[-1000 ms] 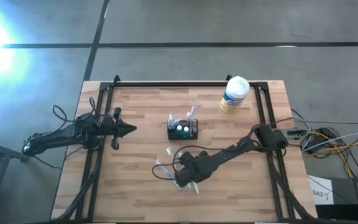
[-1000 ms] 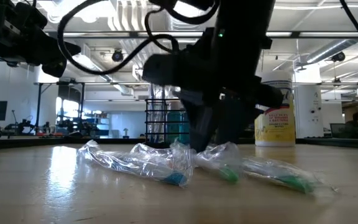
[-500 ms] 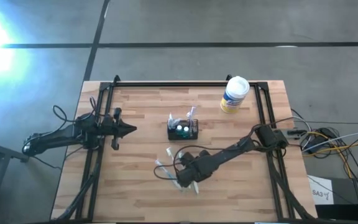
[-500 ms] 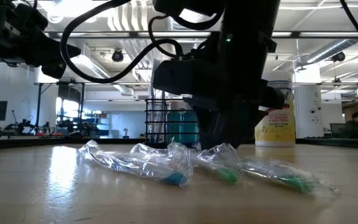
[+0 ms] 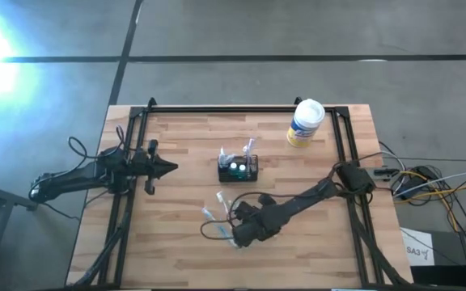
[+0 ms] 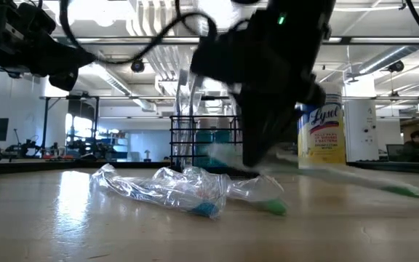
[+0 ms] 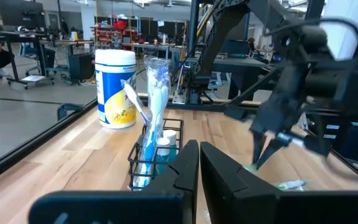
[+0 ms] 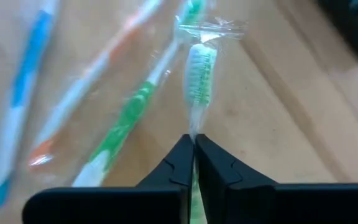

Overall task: Pick & Place toothbrushing station
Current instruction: Put the right green toothbrush into the black wire organizer

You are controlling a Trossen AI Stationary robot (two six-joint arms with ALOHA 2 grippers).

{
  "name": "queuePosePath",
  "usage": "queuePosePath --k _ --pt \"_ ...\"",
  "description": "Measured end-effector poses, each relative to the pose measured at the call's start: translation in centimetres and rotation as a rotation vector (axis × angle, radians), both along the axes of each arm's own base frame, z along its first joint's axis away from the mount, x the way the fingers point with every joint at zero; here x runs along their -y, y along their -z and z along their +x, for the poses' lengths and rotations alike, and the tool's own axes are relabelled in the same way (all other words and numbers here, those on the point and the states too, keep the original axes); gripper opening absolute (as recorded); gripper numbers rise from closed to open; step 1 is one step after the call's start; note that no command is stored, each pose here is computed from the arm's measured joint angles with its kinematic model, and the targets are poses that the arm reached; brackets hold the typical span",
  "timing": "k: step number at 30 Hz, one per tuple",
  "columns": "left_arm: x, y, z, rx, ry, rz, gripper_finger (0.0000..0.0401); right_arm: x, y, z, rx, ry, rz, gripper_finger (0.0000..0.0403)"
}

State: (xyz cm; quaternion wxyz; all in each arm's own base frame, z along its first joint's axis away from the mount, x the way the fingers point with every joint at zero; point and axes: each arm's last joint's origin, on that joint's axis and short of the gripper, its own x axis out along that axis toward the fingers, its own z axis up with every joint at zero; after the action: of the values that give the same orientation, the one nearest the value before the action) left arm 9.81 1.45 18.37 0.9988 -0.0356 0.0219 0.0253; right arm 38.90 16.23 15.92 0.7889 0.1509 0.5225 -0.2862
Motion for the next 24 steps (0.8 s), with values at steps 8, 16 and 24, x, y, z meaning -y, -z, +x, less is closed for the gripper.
queuePosePath --k 8,16,24 --pt "0.0 0.0 0.0 0.004 0.000 0.007 0.0021 -2.4 -8.9 -3.1 0.332 -0.154 -0.300 0.0008" --pt "0.0 0.0 0.0 0.001 -0.001 0.007 0.0021 -5.0 -16.8 -6.6 0.620 -0.544 -0.445 0.0008" --pt "0.0 0.0 0.0 -0.001 -0.005 0.047 0.0021 -2.6 -19.2 -9.2 0.880 -0.696 -0.407 0.0007"
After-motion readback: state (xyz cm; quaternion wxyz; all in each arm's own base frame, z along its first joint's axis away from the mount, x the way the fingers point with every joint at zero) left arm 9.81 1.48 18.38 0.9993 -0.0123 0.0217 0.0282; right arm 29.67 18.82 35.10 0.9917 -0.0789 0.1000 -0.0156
